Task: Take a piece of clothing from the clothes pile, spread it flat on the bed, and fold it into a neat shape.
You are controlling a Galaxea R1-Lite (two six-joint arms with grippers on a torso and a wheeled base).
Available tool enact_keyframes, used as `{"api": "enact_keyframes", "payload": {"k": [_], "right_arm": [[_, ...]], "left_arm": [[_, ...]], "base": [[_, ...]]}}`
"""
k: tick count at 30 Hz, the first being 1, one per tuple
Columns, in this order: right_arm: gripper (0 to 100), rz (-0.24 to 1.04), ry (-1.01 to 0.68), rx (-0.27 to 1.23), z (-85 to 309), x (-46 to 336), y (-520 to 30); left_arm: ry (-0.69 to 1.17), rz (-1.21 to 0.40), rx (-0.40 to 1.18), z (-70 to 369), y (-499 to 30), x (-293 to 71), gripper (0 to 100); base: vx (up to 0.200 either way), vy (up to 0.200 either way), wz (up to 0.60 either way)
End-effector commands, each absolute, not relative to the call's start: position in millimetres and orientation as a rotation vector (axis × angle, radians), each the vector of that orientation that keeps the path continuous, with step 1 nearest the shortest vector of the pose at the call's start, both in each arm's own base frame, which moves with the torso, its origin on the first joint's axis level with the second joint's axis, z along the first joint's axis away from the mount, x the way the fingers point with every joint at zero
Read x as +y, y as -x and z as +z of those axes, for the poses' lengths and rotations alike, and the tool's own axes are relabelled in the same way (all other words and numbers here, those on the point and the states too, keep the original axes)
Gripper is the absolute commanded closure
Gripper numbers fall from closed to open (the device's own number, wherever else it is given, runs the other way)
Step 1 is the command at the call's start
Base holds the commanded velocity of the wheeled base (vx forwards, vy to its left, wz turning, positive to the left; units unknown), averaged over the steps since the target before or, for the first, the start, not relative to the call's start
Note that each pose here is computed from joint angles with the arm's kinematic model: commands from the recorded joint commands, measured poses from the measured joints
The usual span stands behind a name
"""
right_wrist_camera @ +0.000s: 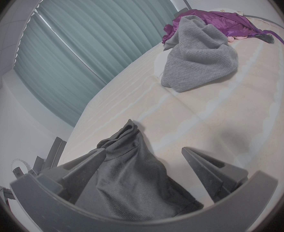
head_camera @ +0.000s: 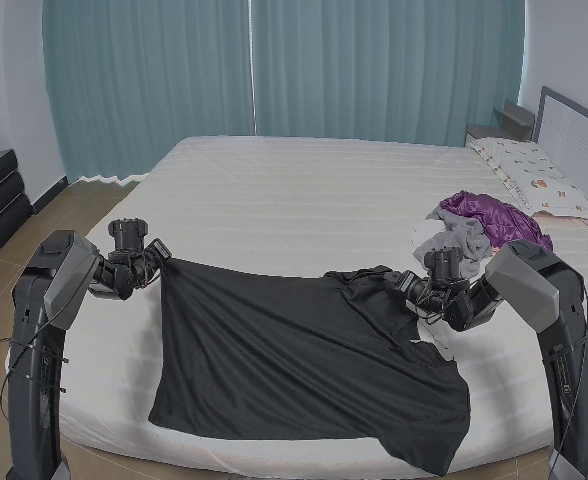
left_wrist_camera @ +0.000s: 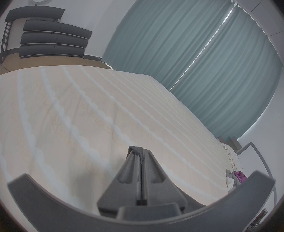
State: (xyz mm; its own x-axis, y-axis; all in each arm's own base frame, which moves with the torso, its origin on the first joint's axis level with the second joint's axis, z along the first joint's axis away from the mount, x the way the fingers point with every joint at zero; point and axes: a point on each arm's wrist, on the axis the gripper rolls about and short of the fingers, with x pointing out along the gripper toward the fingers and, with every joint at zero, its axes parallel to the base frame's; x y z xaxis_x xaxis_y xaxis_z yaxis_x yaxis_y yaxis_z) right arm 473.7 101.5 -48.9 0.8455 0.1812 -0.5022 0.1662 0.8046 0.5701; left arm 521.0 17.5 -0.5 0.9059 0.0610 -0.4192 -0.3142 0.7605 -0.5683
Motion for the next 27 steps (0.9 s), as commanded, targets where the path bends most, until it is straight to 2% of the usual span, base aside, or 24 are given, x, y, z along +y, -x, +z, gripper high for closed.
{"api": "enact_keyframes", "payload": {"k": [1,18,19,27], "right_arm": [[0,0.019,-0.637,0.583,-57,109,-477],[0,-0.021,-0.626,0.601,-76,111,-481],[100,-0.021,-0.625,0.603,-77,111,-480],[100,-0.023,-0.658,0.545,-63,109,-485]], "left_arm": [[0.682,0.216,0.390,4,-519,21,100],[0.682,0.230,0.416,-1,-512,23,100],[0.682,0.230,0.416,-1,-512,23,100],[0.678,0.235,0.439,-6,-508,21,100]], "base": [[0.000,0.000,0.00],[0.000,0.000,0.00],[0.000,0.000,0.00],[0.000,0.000,0.00]]}}
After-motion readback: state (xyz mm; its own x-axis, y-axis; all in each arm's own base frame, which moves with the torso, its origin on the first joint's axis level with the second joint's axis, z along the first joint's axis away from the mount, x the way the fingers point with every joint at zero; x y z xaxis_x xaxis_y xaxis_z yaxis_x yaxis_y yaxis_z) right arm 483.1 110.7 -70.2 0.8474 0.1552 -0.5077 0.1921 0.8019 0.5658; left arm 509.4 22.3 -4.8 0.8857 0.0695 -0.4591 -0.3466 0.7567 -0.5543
